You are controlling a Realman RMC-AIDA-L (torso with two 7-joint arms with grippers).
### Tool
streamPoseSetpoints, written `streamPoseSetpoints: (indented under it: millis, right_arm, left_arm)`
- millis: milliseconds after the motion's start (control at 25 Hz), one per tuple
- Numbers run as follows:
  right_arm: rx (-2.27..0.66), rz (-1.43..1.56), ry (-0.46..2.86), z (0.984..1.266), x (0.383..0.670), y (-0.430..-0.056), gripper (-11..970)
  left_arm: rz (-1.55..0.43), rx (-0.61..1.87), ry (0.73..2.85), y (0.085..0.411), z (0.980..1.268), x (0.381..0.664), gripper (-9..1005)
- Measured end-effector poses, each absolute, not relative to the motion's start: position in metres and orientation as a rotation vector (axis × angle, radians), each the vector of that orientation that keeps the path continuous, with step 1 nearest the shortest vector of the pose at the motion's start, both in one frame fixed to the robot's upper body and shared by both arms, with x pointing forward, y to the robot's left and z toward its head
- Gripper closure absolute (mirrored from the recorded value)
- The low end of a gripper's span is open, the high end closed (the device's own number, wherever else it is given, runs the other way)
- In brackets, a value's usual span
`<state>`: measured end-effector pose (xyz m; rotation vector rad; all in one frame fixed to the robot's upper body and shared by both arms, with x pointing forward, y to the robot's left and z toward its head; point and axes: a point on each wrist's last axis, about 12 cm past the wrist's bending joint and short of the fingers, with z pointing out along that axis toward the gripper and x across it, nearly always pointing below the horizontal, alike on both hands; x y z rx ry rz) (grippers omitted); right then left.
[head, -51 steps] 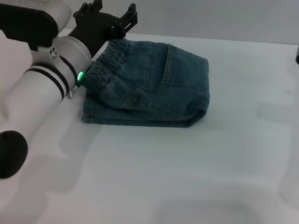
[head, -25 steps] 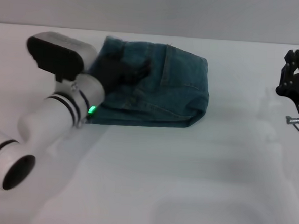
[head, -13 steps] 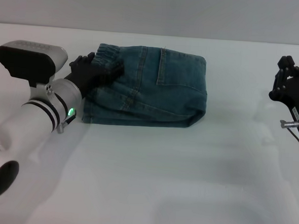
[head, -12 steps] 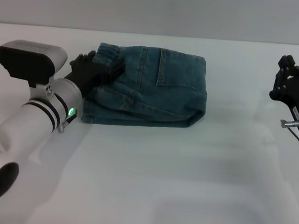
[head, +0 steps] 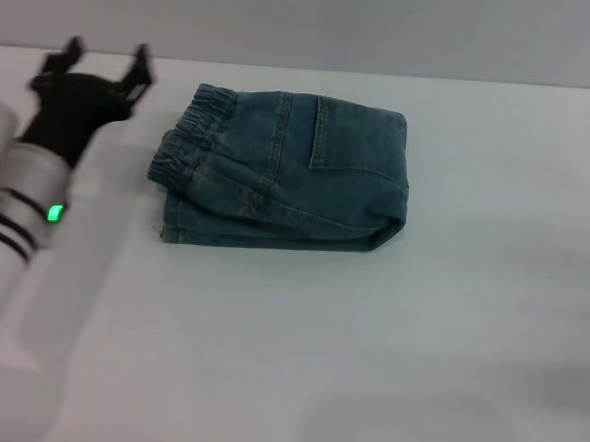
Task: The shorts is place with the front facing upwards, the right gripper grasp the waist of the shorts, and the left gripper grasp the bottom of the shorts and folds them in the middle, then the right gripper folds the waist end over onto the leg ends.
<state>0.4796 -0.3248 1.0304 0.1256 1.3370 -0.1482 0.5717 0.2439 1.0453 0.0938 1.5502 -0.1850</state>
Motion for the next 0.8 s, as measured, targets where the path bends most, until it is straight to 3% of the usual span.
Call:
streamPoseSetpoints:
  millis: [200,400,800]
  right_arm:
    - [0.354,-0.271,1.344,1.018,0.442,-0.372,953]
    - [0.422,-0.240,1.365,1.009,0.419,-0.391,795]
    - [0.330,-0.213,1.399,1.007,0.424,-0.383,373]
  left_arm:
    - [-0.055,0.033,1.578,0.280,1.034,0.564,169]
    - [-0.026,0.047,1.582,0.288,1.031,0.560,169]
    - [-0.058,0.163,1.587,0.269,1.028,0.558,169]
